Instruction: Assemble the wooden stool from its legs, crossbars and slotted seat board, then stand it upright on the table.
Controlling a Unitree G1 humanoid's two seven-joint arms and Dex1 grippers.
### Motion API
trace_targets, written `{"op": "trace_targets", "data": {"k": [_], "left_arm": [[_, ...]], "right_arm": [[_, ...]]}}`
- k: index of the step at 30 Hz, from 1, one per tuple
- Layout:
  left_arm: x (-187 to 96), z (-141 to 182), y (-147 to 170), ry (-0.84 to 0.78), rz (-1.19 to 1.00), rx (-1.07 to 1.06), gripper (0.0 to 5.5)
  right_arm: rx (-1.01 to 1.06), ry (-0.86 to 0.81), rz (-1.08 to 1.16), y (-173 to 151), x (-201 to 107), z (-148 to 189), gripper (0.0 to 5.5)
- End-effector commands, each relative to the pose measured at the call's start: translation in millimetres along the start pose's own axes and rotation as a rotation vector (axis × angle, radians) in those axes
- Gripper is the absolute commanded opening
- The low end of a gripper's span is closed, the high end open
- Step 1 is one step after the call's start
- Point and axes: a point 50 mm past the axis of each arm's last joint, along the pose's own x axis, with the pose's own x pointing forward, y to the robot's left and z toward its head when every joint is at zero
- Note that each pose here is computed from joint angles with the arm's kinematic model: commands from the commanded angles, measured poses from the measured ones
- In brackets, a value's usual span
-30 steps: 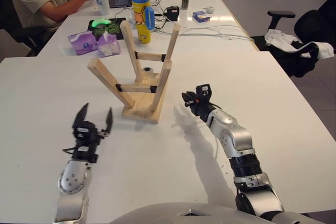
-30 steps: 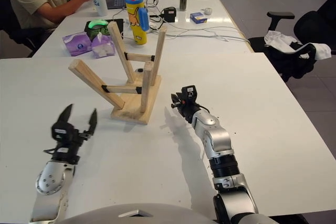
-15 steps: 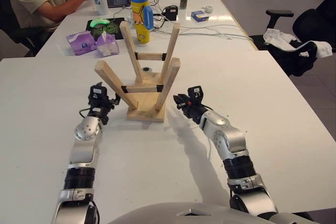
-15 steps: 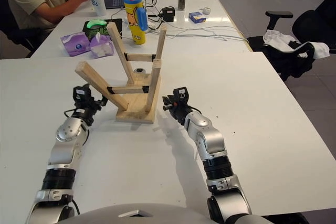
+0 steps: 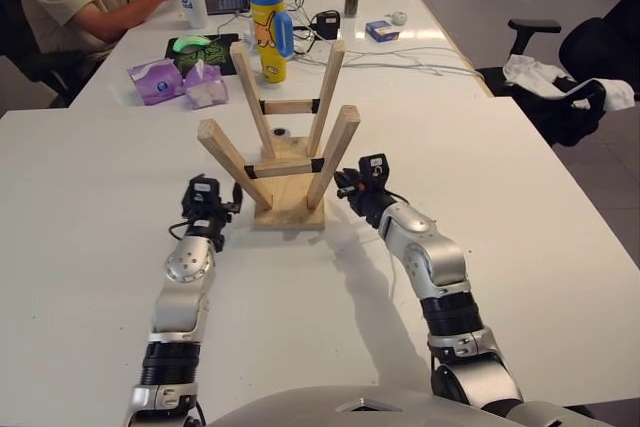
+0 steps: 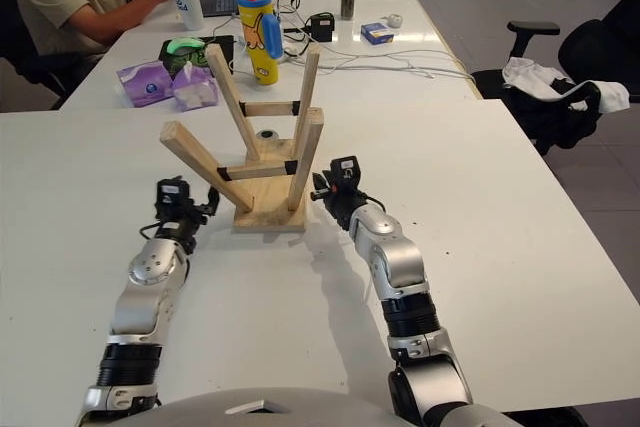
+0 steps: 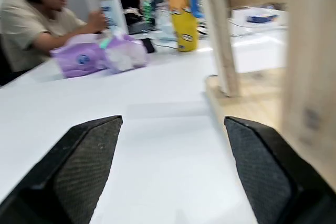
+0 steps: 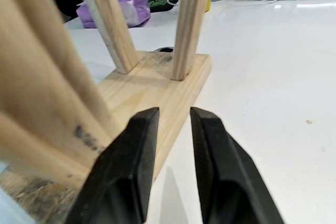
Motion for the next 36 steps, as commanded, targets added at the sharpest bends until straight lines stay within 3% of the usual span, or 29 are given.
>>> {"op": "trace_targets", "data": {"k": [1, 4, 7, 11, 13, 14, 16, 17, 22, 26, 31, 36], "left_arm": [[-9.4, 45.9, 18.2, -0.206, 0.134, 0.032, 3.64], [-11.8, 69.1, 26.8, -0.277, 0.218, 0.008, 3.64], [-8.3, 75.5, 21.8, -0.286, 0.189, 0.006, 3.64], [-6.6, 64.5, 18.1, -0.220, 0.166, 0.012, 3.64], [1.7, 52.9, -2.6, -0.143, 0.028, -0.003, 3.64], [4.0, 48.7, -28.5, -0.115, -0.136, 0.022, 3.64], [-0.7, 48.8, -63.2, -0.122, -0.318, 0.074, 3.64], [-1.9, 49.6, -70.5, -0.124, -0.339, 0.075, 3.64], [5.2, 38.4, -42.0, -0.062, -0.203, 0.091, 3.64], [3.9, 32.2, -20.8, -0.032, -0.101, 0.082, 3.64], [-25.0, 15.2, 15.1, 0.008, 0.021, 0.121, 3.64], [-73.3, -9.9, 22.8, 0.004, -0.343, 0.264, 3.64]], "right_arm": [[0.071, -0.189, -0.168, -26.9, -20.0, 23.9, 0.91], [0.083, -0.362, -0.311, -51.0, -39.0, 51.0, 0.42], [0.055, -0.458, -0.366, -54.9, -47.5, 69.0, 0.03], [0.027, -0.501, -0.384, -48.1, -48.8, 79.9, 0.03], [0.039, -0.437, -0.169, -10.9, -25.3, 74.6, 0.03], [0.023, -0.304, 0.082, 31.8, -6.6, 59.7, 0.03], [-0.046, -0.126, 0.424, 93.6, -3.4, 30.9, 0.03], [-0.066, -0.079, 0.484, 103.7, -7.6, 20.6, 0.03], [-0.111, -0.001, 0.246, 43.3, -6.1, 9.0, 0.03], [-0.156, 0.067, 0.170, 13.6, -10.1, 1.3, 0.03], [-0.136, -0.013, 0.123, -12.6, -3.7, 17.6, 0.03], [-0.108, -0.165, 0.187, -26.1, 11.4, 47.9, 0.03]]}}
